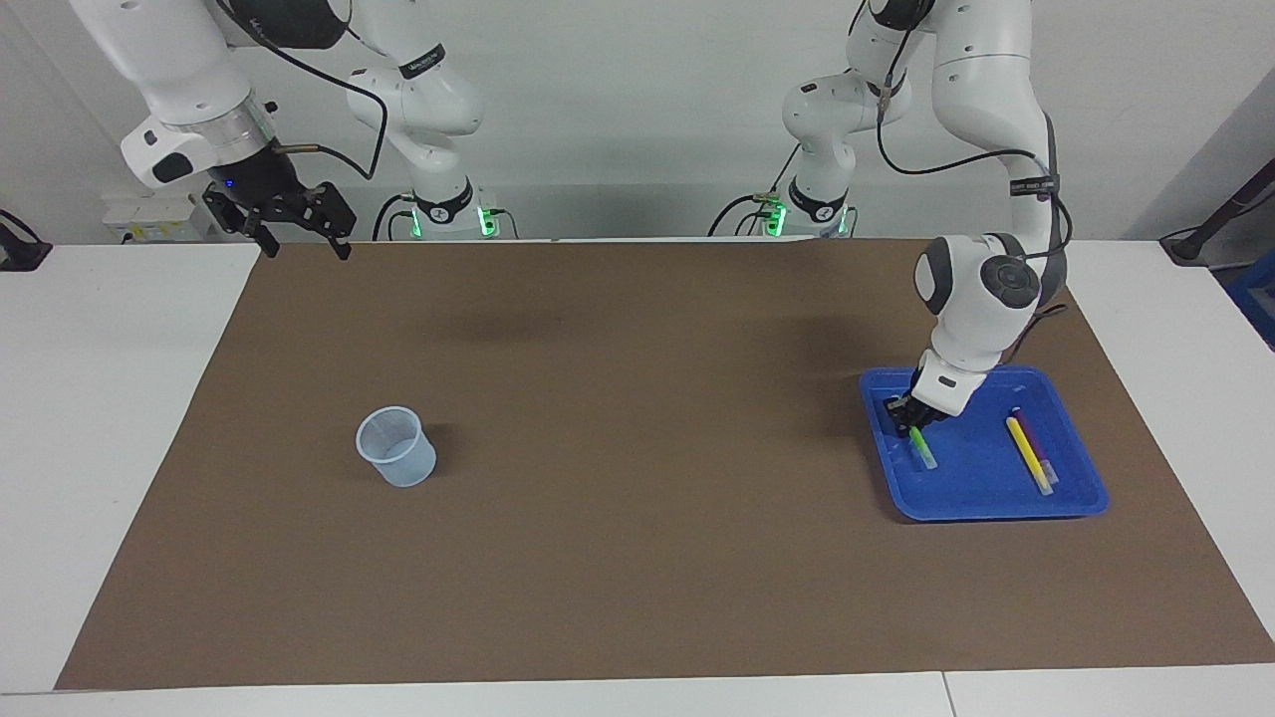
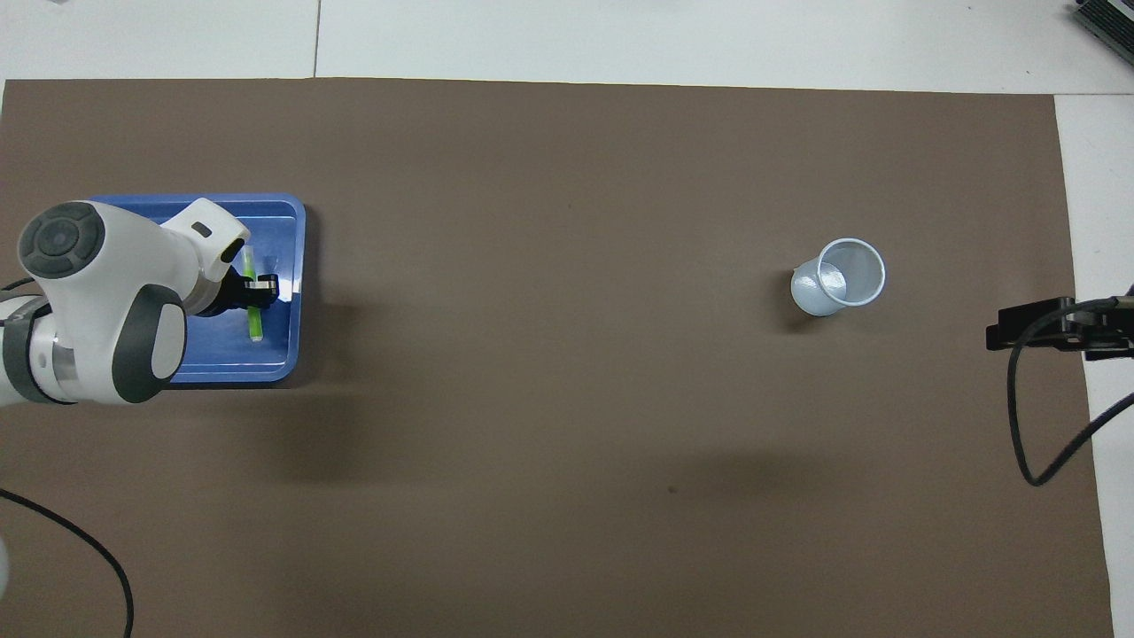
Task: Right arm passes pens to left for tray arrangement
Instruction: 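Lower the green pen into the blue tray and open the left gripper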
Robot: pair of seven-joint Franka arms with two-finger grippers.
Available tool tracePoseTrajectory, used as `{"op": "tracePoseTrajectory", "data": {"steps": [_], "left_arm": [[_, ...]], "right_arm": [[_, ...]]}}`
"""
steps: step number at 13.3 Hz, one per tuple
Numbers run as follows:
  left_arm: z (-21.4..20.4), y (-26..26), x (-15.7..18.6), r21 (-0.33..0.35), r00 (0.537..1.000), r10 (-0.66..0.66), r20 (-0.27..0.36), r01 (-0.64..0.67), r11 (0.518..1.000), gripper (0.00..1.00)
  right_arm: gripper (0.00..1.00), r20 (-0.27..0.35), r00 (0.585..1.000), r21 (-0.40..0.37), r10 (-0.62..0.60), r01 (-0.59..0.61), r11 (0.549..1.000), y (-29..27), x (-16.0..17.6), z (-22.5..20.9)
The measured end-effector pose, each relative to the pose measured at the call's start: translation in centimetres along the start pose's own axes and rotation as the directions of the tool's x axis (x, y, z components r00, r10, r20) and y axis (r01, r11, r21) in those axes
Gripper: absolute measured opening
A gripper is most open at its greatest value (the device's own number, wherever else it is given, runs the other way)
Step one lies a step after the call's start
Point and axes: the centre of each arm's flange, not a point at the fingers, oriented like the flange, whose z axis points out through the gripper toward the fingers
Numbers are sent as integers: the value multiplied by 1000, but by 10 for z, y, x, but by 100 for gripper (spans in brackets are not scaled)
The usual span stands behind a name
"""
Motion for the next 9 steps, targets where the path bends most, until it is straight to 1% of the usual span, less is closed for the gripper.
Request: {"op": "tracePoseTrajectory", "data": {"steps": [2,3,4,6,9], "left_arm": [[1,-1,-2,-1,1000,-1,-9,1,1000,19],[1,-2,-2,0,1000,-3,-10,3,1000,26],[2,-5,-2,1,1000,-6,-9,6,1000,36],[4,-8,-3,4,1000,-12,-6,12,1000,59],[6,-7,-4,2,1000,-11,-1,11,1000,98]], "right_arm": [[100,0,1000,0,-2,2,1000,-1,0,0],[100,0,1000,0,-2,2,1000,-1,0,0],[100,-1,1000,0,-2,2,1000,-1,0,0],[100,-1,1000,0,-2,2,1000,-1,0,0],[100,-2,1000,-1,-6,6,1000,-3,-1,-1]]}}
